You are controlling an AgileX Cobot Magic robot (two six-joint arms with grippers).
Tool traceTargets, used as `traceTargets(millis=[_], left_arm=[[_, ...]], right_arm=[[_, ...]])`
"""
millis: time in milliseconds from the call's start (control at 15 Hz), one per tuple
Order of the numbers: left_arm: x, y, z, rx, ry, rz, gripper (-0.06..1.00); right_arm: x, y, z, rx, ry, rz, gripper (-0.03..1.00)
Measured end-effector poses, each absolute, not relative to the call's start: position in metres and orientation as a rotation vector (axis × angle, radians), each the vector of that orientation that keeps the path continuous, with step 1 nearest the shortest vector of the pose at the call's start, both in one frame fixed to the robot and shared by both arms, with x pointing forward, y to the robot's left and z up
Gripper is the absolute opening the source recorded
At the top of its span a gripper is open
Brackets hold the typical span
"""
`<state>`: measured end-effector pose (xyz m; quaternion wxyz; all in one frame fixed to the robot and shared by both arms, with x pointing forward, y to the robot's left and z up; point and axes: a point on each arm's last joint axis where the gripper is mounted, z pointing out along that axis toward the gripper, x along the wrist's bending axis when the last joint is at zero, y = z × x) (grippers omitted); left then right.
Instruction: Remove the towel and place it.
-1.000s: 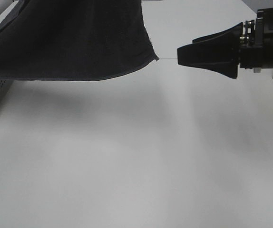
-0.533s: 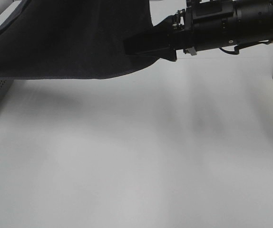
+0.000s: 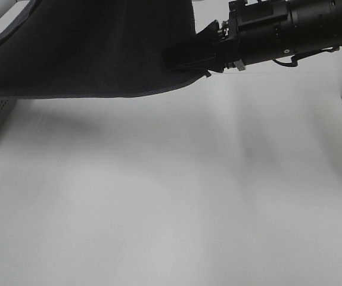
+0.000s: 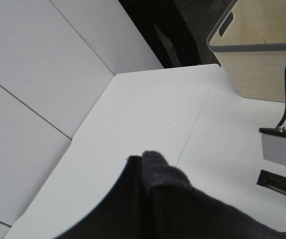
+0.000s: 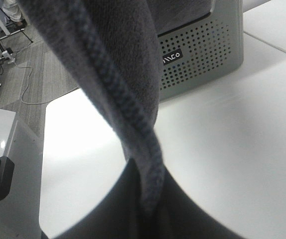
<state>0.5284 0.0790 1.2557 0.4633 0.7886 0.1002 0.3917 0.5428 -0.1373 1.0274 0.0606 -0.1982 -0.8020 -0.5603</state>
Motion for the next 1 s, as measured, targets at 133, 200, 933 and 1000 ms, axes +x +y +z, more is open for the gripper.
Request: traceTargets(millis=[133, 200, 933, 1000], left_arm=[[0.528, 0.079, 1.256, 1.938, 0.246, 0.963, 0.00], [0.528, 0.079, 1.256, 1.938, 0.246, 0.963, 0.00], [0.536, 0.078, 1.254, 1.935, 0.178, 1.048, 0.00], [0.543, 0.078, 1.251, 1.918, 0.205, 1.053, 0.00]], right_arm=[[0.543, -0.137, 1.027, -0.601, -2.427, -1.691, 0.01], [0.543, -0.137, 1.028, -0.616, -2.413, -1.697, 0.01], [0.569, -0.155, 1.103, -1.301, -2.438, -1.007, 0.01], [0.572, -0.160, 1.123, -1.411, -2.472, -0.958, 0.01]])
